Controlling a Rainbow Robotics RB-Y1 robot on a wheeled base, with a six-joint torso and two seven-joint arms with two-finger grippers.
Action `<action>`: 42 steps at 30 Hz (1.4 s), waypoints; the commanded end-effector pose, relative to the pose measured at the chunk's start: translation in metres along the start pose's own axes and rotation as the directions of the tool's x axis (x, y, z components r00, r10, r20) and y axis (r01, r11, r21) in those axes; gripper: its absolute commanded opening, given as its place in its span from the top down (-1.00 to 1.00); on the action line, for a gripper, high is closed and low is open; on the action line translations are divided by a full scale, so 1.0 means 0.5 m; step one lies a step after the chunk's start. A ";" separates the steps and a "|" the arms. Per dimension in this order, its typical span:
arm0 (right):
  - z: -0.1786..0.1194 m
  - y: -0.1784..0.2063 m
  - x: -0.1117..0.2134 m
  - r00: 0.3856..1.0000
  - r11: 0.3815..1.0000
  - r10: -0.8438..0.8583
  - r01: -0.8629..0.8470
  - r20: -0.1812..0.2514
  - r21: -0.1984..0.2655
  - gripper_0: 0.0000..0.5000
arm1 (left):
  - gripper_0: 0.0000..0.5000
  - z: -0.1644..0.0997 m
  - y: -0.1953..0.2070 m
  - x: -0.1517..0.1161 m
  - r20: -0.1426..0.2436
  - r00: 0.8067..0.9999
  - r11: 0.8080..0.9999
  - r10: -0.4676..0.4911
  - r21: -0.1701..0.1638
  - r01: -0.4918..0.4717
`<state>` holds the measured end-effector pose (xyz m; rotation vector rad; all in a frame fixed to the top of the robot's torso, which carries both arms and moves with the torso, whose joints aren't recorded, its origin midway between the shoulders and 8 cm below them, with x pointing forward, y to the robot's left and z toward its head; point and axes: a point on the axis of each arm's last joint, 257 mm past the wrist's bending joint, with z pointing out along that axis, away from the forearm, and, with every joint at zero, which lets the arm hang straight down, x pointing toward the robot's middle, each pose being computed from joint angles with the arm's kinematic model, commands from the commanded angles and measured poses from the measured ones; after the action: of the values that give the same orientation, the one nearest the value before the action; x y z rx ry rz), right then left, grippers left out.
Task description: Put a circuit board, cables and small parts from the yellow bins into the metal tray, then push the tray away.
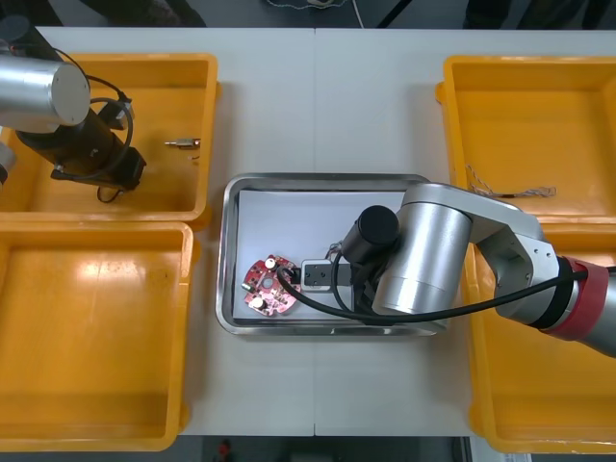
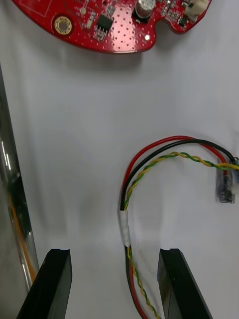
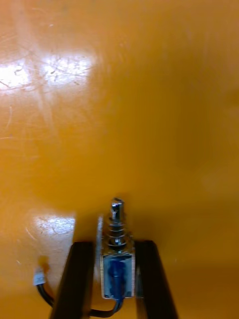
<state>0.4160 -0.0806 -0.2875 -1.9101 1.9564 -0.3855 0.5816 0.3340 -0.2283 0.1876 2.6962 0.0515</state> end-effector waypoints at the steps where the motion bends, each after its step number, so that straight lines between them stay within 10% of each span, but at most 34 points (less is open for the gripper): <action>1: -0.022 -0.006 0.004 1.000 0.999 -0.008 0.007 0.014 0.040 -1.00 | 1.00 0.013 -0.016 0.011 -0.004 0.998 0.998 0.064 0.010 -0.064; 15: -0.073 -0.038 0.008 0.999 0.995 0.044 -0.046 0.028 0.087 -1.00 | 1.00 -0.031 0.004 -0.018 0.038 0.997 0.997 0.071 -0.012 -0.071; 26: -0.203 -0.086 0.052 0.982 0.977 0.181 -0.174 -0.046 0.120 -1.00 | 1.00 -0.137 0.015 -0.035 0.044 0.996 0.996 0.083 -0.037 -0.082; 33: -0.280 -0.133 0.031 0.974 0.957 0.217 -0.226 0.069 0.183 -1.00 | 1.00 -0.200 -0.010 -0.034 0.042 0.994 0.993 0.099 -0.072 -0.096; 42: -0.340 -0.169 0.076 0.929 0.927 0.335 -0.355 0.159 0.120 -1.00 | 1.00 -0.268 -0.108 -0.017 0.051 0.996 0.996 0.075 -0.052 -0.073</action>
<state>0.4132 -0.1147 -0.1196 -1.5505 2.0178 -0.3312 0.5317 0.2836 -0.1274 0.4593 2.6525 0.1692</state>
